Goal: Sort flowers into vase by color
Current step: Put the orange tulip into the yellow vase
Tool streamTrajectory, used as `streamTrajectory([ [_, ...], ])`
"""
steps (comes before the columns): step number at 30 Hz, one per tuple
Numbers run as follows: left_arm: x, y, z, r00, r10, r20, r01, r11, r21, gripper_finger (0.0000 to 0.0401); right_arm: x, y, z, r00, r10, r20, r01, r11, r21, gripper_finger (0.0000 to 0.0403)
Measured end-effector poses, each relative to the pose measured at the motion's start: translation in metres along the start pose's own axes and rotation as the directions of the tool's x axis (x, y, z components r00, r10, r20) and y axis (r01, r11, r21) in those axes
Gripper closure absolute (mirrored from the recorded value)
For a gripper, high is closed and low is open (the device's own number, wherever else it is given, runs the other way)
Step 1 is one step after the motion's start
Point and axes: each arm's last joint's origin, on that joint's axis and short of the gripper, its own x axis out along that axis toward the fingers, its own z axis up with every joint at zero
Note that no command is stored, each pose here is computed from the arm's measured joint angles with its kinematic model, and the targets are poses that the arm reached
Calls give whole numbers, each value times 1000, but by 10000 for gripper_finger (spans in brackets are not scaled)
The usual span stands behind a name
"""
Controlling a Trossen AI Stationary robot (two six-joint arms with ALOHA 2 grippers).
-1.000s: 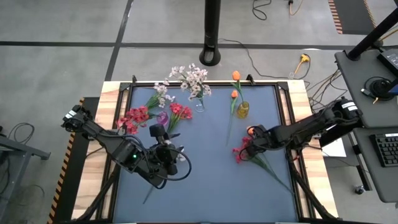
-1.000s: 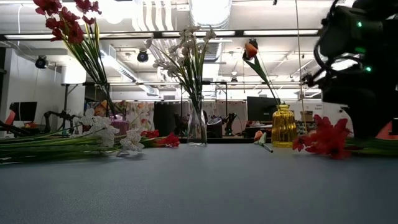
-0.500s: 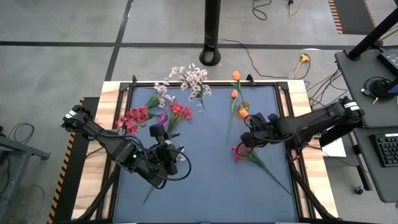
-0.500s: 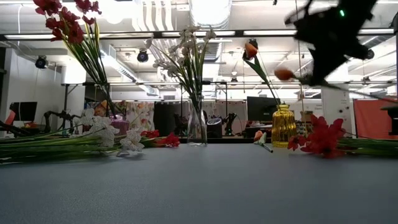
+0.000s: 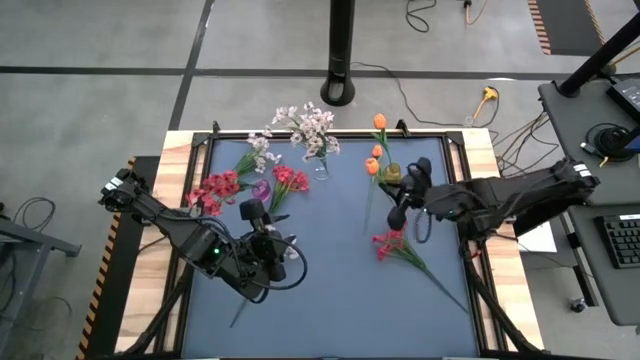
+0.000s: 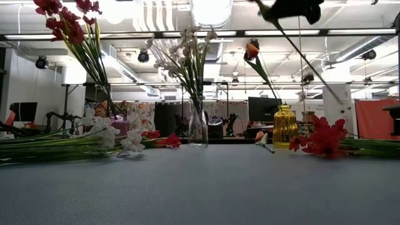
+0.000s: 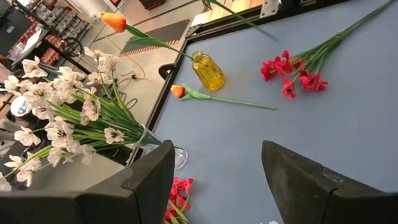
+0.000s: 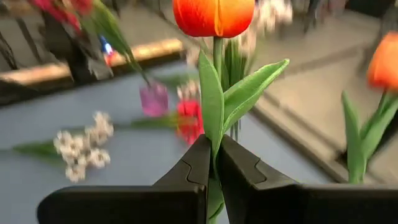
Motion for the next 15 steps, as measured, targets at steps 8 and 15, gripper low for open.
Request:
streamTrajectory([
  [8, 0, 0, 0, 1000, -1, 3, 1, 1000, -19, 178, -6, -17, -8, 938, -11, 347, 13, 1000, -2, 385],
  [15, 0, 0, 1, 1000, -2, 4, 2, 1000, -21, 178, -5, -36, -31, 835, -153, 528, 121, 988, 94, 385],
])
